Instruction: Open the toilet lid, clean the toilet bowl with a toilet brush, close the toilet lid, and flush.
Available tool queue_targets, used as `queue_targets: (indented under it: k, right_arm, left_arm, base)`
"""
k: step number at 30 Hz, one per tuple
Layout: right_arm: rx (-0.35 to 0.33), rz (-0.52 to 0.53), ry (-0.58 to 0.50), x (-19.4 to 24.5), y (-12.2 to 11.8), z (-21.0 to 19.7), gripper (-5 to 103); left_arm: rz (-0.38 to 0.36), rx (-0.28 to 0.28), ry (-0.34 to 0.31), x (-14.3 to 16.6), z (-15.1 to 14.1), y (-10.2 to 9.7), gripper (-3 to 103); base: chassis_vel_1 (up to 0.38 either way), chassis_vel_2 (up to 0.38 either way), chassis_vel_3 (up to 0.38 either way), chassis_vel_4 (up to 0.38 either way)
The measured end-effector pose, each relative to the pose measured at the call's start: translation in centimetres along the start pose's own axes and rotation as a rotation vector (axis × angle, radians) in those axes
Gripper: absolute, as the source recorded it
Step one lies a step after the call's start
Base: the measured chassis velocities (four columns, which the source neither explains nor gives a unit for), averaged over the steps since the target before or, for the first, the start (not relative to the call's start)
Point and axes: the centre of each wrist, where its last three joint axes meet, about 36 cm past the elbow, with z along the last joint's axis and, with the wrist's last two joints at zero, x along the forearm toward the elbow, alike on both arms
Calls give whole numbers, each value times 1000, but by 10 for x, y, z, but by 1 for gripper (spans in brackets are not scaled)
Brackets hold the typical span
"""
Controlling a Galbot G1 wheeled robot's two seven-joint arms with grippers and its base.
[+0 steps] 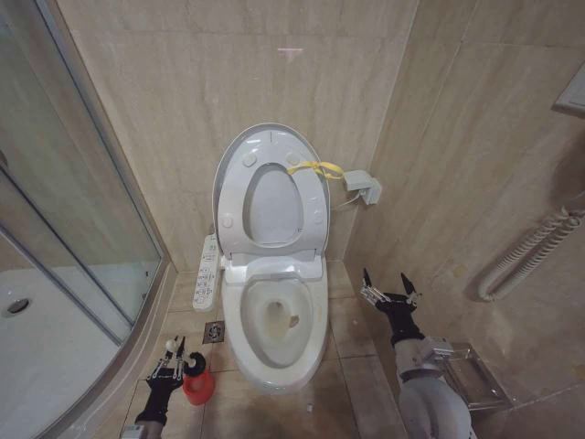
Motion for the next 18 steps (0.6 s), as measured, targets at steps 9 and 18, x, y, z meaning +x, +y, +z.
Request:
queue_targets:
  k: [9, 18]
  right_arm:
    - [0, 0, 0, 0, 0, 0, 100]
    - [0, 0, 0, 0, 0, 0, 100]
  left_arm:
    - [15, 14, -95, 24, -81, -17, 17]
    - [80, 72, -194, 22, -141, -40, 17]
  base:
    - [0, 0, 0, 0]
    - [0, 0, 0, 0]
